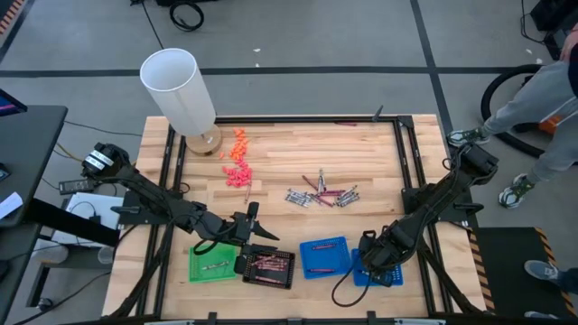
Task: Sort crayons
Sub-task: Put the black crayon into the right blue bin, then put the pink crayon into the black bin
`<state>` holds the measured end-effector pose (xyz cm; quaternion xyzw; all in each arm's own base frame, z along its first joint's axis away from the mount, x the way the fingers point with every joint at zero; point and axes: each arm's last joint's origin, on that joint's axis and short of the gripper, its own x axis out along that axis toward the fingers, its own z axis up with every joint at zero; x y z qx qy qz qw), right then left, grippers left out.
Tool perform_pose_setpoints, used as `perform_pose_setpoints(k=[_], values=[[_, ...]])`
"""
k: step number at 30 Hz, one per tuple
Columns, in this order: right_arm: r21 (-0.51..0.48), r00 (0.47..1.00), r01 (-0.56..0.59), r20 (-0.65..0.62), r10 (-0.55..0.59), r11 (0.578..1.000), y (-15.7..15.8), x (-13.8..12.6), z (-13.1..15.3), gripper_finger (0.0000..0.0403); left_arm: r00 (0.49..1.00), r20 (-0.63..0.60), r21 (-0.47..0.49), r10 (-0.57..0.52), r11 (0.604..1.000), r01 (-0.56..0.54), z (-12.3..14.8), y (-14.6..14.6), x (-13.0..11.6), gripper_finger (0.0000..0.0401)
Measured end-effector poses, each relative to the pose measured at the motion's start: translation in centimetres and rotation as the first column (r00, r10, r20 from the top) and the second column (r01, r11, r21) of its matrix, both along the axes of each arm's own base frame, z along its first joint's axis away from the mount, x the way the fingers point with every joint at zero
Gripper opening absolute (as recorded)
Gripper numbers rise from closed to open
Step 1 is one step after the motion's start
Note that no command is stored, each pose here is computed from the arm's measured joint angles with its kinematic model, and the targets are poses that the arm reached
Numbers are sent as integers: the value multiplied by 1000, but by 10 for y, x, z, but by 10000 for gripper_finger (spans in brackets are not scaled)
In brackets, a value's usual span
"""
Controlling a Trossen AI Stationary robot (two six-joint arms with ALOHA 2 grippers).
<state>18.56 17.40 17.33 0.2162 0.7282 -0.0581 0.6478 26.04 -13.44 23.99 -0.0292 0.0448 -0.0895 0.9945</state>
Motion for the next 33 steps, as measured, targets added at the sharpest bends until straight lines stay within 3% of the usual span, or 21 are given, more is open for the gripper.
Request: perform_pose_setpoints(k=[10, 17, 33], values=[[27, 998, 29, 62, -31, 999, -12, 4, 14, 94, 1000, 2, 0, 0, 1000, 0, 0, 0, 0, 119], [-54, 979, 9, 204, 3, 999, -25, 9, 25, 94, 1000, 4, 0, 0, 1000, 0, 0, 0, 0, 119], [-252, 944, -74, 295, 150, 965, -70, 29, 20, 91, 1000, 4, 3, 0, 1000, 0, 0, 0, 0, 119]])
